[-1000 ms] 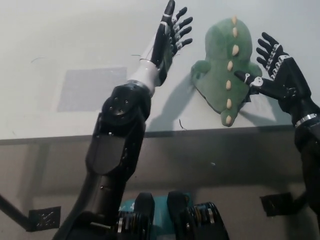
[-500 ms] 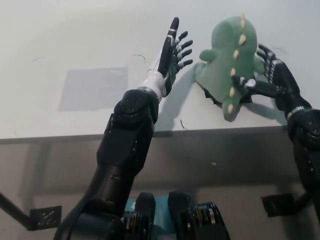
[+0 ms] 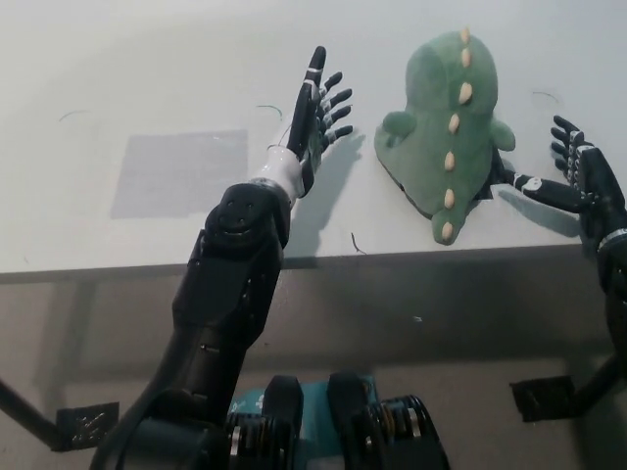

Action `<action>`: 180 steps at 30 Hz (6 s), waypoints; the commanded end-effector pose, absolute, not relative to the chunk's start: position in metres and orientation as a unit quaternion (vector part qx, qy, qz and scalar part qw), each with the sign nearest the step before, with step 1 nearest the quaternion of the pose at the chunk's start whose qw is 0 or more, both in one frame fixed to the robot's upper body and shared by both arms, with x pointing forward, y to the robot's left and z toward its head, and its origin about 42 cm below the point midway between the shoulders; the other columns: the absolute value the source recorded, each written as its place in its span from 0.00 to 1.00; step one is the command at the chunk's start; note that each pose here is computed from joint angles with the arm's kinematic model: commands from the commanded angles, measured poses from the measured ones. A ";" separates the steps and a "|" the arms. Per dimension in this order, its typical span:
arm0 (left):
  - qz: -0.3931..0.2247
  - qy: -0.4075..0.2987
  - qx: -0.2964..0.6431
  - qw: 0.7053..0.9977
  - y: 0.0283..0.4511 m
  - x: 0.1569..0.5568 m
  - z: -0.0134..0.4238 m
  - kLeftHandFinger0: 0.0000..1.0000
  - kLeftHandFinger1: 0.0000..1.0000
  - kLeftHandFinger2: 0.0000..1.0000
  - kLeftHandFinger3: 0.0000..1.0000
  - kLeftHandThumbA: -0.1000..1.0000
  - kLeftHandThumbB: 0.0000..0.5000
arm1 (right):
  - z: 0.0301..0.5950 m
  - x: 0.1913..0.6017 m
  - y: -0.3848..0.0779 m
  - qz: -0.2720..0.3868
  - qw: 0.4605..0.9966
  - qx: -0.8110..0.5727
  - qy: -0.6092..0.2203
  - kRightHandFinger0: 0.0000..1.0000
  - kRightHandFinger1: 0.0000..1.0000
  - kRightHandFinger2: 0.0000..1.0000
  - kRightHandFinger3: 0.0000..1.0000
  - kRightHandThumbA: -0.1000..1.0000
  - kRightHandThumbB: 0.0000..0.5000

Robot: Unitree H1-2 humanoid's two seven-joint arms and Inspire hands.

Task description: Use both hands to pick up a dinasour on the right side and move it to the left side

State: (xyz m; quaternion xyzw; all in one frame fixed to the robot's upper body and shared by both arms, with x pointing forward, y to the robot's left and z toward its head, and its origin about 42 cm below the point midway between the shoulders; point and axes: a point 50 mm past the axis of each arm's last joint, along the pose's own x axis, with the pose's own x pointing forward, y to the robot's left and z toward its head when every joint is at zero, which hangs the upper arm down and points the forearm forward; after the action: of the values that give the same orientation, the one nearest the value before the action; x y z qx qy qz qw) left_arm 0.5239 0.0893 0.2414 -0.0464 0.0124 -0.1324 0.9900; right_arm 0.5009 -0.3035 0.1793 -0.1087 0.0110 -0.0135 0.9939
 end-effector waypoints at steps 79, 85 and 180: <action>-0.146 0.098 -0.012 0.984 0.014 0.491 0.169 1.00 1.00 1.00 1.00 1.00 0.68 | 0.146 0.487 -0.141 0.086 0.996 -0.013 0.016 1.00 1.00 1.00 1.00 1.00 0.39; -0.113 0.132 -0.006 0.985 0.036 0.482 0.140 1.00 1.00 1.00 1.00 1.00 0.57 | 0.126 0.473 -0.114 0.096 0.994 -0.016 0.051 1.00 1.00 1.00 1.00 1.00 0.42; 0.057 -0.013 -0.112 0.992 0.247 0.450 0.123 1.00 1.00 1.00 1.00 0.98 0.12 | 0.172 0.437 0.108 0.298 0.951 -0.058 0.063 1.00 1.00 1.00 1.00 1.00 0.02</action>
State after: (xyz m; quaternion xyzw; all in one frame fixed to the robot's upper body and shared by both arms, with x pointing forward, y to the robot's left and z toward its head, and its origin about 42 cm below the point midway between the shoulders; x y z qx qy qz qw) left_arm 0.4379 0.2708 0.1246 -0.0722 -0.0528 0.0922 0.9917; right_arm 0.4500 0.0686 0.1561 -0.0485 0.0519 0.2177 0.9734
